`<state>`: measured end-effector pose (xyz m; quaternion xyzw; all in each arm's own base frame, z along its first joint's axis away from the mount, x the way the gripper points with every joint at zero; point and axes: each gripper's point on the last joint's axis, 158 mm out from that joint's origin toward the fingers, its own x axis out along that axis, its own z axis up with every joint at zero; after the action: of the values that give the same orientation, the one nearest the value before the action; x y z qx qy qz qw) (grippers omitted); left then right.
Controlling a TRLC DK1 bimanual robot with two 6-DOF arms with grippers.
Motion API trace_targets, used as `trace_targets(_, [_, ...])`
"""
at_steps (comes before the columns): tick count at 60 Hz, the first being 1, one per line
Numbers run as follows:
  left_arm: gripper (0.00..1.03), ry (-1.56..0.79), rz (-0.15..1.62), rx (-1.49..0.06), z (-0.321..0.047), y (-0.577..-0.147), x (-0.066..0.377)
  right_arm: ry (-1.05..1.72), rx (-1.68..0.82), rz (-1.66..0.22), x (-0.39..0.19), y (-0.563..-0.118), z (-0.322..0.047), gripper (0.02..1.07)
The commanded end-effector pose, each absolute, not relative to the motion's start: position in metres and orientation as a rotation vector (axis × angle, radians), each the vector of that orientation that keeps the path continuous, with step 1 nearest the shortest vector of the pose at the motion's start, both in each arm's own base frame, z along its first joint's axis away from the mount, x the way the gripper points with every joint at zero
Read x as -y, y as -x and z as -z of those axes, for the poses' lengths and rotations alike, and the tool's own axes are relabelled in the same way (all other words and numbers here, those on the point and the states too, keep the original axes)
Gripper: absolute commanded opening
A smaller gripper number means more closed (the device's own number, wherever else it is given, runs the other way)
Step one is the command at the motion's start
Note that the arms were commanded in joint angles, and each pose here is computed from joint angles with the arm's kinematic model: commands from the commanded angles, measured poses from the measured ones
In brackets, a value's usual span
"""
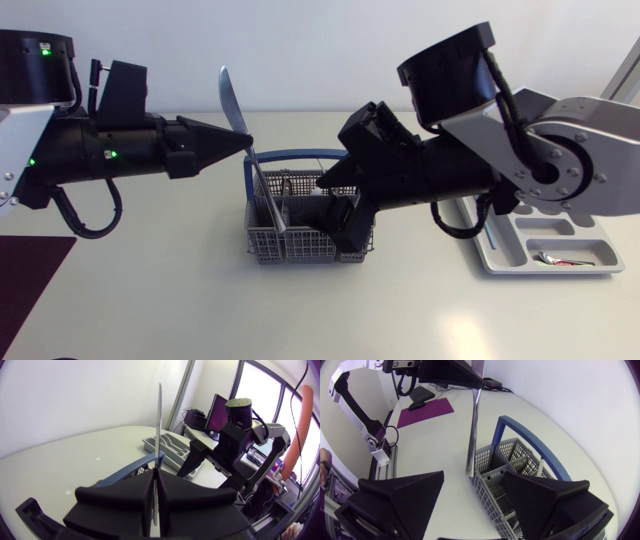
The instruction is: Sort the cutlery from the basket into the organizer compartments.
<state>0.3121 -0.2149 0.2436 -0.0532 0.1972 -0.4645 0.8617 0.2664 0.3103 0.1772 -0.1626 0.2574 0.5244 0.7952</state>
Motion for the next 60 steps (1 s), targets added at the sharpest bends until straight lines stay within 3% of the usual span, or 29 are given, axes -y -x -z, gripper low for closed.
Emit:
trace_targets(1, [0.03, 0.152, 1.003, -0.423, -0.253, -0.316, 0.218, 0.33, -0.556, -1.152, -0.321, -0.268, -0.182, 0.89])
trace_targets(19, [0.03, 0.186, 1.198, -0.432, -0.256, -0.286, 0.233, 0.306, -0.601, -1.242, -0.336, -0.258, -0.173, 0.77])
trace_targets(34, [0.03, 0.19, 1.251, -0.43, -0.256, -0.277, 0.236, 0.284, -0.635, -1.326, -0.343, -0.238, -0.168, 0.54])
trace_targets(51, [0.03, 0.207, 1.295, -0.441, -0.255, -0.268, 0.238, 0.268, -0.664, -1.395, -0.347, -0.218, -0.168, 0.37])
trace_targets(60, [0.03, 0.213, 1.305, -0.442, -0.256, -0.267, 0.239, 0.268, -0.666, -1.412, -0.348, -0.214, -0.17, 0.18])
